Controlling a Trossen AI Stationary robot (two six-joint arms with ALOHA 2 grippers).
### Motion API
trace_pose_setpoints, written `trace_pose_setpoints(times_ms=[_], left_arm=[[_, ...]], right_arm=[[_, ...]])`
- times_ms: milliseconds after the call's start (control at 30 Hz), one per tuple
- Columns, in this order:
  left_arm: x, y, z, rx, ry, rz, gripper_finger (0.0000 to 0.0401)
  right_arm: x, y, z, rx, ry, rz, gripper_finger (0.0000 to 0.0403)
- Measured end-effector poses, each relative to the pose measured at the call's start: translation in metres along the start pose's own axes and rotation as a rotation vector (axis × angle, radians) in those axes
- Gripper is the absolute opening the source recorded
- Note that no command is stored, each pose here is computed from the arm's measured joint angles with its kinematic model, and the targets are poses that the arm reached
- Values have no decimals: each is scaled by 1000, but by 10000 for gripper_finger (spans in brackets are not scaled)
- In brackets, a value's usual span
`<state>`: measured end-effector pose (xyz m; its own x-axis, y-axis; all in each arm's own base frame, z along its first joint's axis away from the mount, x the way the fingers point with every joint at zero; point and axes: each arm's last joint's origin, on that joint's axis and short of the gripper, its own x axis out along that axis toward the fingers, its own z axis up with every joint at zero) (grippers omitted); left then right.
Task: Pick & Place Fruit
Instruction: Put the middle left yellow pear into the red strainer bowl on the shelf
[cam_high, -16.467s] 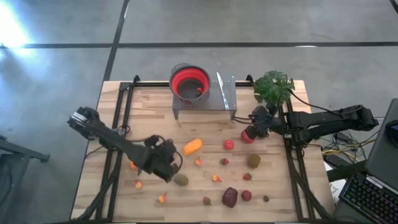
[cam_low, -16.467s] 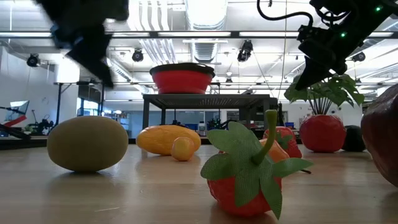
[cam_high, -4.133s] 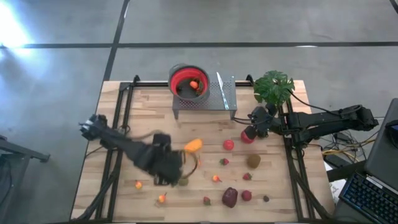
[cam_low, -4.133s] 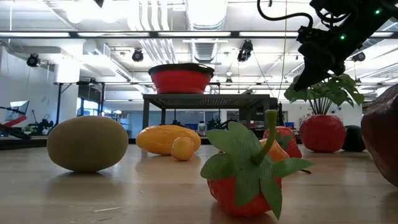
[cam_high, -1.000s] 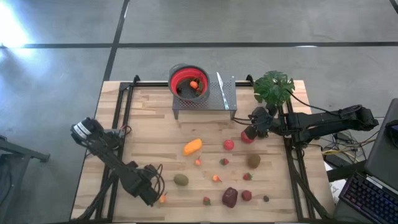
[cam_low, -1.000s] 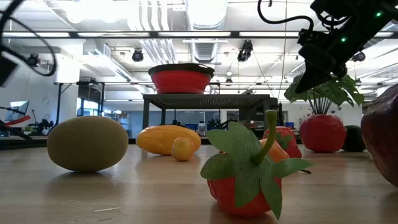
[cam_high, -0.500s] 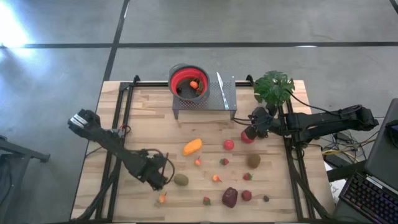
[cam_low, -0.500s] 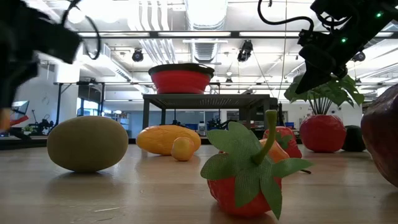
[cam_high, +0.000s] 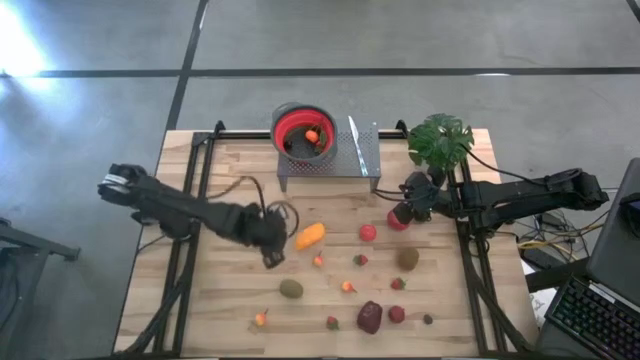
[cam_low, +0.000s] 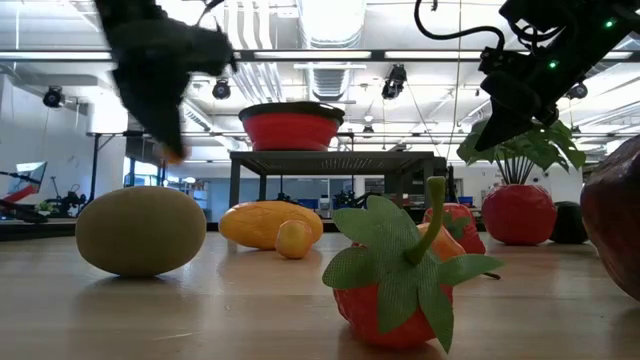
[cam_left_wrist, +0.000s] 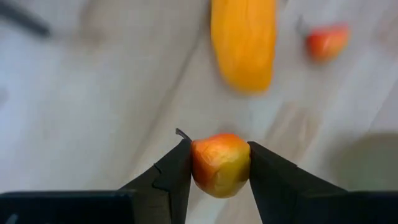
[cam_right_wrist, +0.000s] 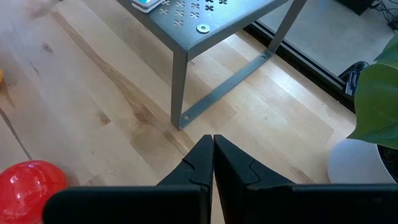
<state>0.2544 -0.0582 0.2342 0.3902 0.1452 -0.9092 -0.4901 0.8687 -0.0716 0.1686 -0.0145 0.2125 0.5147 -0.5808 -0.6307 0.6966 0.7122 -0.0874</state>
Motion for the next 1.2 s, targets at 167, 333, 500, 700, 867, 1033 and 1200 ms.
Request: trace_pose_setpoints(times_ms=[167,333,500,700,867,1033,1200], left_arm=[[-17,20,32,3,-201,-87,144],[-46,37,65,42,-459,-141,145],[-74,47,97,175,-742,-118,145],[-101,65,130,247,-926,1,145],[-110,89,154,186,-963,93,145],[-98,113,175,130,-924,176,145],[-79,135,191,84,-872,236,145]], right_arm=[[0,0,0,0,0,0,8],[0,0,0,0,0,0,8],[0,0,0,0,-1,0,8],[0,0,0,-4,0,0,8],[0,0,0,-8,0,0,8],[0,0,0,-8,-1,-1,8],[0,0,0,-7,-1,-1,8]])
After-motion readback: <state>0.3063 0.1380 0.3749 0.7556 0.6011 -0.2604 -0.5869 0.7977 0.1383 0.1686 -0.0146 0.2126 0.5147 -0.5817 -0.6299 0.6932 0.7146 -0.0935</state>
